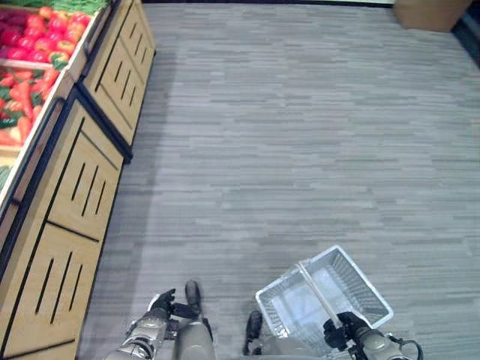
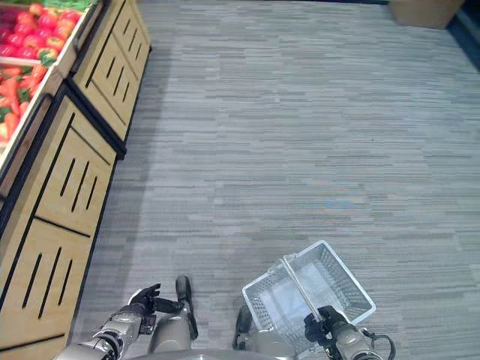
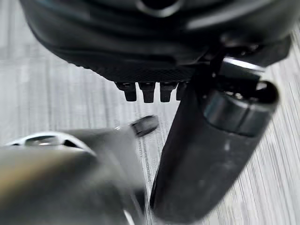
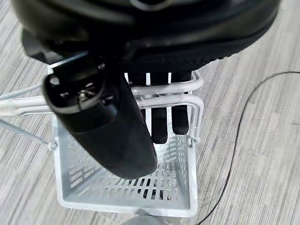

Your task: Get the vegetables into the basket

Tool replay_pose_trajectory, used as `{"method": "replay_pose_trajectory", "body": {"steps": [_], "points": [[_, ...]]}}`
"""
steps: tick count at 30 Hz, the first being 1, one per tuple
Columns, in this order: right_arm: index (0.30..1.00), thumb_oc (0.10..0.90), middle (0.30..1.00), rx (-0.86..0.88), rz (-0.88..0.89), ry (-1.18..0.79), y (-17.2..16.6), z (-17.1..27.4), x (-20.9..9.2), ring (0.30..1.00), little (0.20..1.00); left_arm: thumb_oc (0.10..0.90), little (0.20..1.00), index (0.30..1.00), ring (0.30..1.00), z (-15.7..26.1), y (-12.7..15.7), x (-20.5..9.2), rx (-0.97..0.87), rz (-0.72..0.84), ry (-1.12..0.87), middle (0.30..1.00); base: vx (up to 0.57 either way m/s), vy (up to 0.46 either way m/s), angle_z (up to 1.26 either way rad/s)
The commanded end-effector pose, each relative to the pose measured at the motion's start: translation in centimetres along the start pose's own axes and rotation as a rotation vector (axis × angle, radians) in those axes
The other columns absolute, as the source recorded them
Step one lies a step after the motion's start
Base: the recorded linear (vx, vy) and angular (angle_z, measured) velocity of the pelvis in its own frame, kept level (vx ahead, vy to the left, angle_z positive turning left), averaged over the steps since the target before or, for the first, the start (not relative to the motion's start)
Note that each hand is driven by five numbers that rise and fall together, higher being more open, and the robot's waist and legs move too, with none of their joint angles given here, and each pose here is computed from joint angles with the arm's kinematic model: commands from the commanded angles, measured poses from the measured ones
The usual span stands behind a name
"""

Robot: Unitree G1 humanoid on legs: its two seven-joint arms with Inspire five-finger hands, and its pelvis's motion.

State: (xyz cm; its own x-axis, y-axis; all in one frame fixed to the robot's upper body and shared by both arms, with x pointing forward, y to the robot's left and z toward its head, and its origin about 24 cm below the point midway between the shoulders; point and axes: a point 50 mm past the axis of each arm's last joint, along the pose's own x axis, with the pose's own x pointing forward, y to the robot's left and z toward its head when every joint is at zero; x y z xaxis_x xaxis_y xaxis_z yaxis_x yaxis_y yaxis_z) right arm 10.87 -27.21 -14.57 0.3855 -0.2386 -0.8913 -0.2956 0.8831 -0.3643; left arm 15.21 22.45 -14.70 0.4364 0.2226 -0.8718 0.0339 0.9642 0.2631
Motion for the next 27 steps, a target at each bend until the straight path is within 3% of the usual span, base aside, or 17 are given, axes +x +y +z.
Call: {"method": "replay_pose_trajectory", "body": {"steps": [1, 17, 27], "points": [[0.300, 0.400, 0.300, -0.008, -0.001, -0.018, 0.0, 0.1, 0.0, 0.300, 0.300, 0.900, 1.000, 1.000, 1.000, -2.1, 3.3, -0.3, 0.074, 0.087, 0.061, 1.000, 0.03, 0.161, -0.01], [0.300, 0.400, 0.300, -0.046, 0.084, -0.075, 2.3, 2.1, 0.2, 0.300, 0.300, 0.900, 1.000, 1.000, 1.000, -2.6, 5.4, -0.5, 0.049, 0.137, 0.073, 1.000, 0.03, 0.138, 0.13], [0.300, 0.400, 0.300, -0.049, 0.105, -0.068, 2.8, 1.7, 0.1, 0.300, 0.300, 0.900, 1.000, 1.000, 1.000, -2.4, 5.6, -0.4, 0.089, 0.132, 0.073, 1.000, 0.13, 0.042, 0.62]]}}
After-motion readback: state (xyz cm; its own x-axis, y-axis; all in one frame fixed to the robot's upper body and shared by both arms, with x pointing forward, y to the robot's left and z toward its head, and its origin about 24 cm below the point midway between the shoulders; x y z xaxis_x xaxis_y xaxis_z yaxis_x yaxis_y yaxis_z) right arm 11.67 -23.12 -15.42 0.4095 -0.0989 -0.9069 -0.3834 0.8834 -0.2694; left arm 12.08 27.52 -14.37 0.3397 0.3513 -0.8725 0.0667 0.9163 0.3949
